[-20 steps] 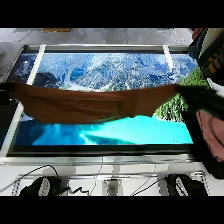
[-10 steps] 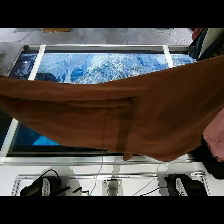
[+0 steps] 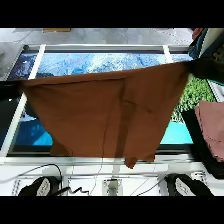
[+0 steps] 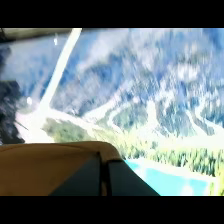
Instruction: Fold the clothes and pants, and hang the long-sleeved shirts on hangers.
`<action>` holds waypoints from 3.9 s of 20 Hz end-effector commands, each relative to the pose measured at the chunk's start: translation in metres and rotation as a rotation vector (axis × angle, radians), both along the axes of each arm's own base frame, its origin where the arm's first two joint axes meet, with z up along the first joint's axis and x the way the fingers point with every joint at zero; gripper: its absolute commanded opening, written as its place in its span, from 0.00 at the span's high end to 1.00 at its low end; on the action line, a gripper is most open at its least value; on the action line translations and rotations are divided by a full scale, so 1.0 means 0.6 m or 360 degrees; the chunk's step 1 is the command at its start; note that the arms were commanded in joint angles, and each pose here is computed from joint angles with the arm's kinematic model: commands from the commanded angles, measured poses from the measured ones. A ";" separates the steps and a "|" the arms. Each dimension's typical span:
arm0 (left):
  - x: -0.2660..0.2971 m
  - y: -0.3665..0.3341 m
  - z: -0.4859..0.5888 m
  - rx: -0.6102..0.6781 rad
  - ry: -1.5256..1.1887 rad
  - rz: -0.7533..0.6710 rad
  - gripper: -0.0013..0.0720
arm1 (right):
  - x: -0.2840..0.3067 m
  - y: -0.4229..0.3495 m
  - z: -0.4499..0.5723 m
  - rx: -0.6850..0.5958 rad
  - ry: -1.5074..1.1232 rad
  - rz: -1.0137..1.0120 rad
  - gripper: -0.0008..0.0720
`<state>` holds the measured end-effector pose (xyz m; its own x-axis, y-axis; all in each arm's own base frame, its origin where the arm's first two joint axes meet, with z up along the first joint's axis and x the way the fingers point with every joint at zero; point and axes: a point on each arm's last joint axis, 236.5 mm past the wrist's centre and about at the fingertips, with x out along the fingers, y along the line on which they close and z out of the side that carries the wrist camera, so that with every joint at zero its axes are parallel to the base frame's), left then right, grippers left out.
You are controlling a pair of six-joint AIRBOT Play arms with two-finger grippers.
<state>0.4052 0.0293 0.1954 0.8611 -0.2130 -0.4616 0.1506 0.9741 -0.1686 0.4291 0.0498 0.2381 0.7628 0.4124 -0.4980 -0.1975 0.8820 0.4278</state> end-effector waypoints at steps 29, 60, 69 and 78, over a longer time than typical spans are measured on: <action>0.107 -0.025 -0.389 0.0483 0.0963 -0.0322 0.04 | 0.056 -0.016 -0.409 -0.0231 0.0942 0.0068 0.07; -0.182 -0.012 -0.506 -0.0540 0.1478 -0.0038 0.31 | -0.235 -0.100 -0.308 -0.0454 0.0713 -0.0035 0.97; -0.112 -0.060 -0.497 -0.0773 0.1177 -0.0224 0.81 | -0.260 -0.088 -0.331 -0.0415 0.0816 0.0004 0.97; -0.104 -0.065 -0.490 -0.0773 0.1124 -0.0263 0.97 | -0.372 0.056 -0.447 0.0416 0.0970 -0.0233 0.91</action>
<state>0.3407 -0.0080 -0.1012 0.3399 -0.6134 -0.7129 -0.0222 0.7526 -0.6581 0.2138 0.0611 -0.0114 0.3824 0.4236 -0.8212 0.1051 0.8630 0.4941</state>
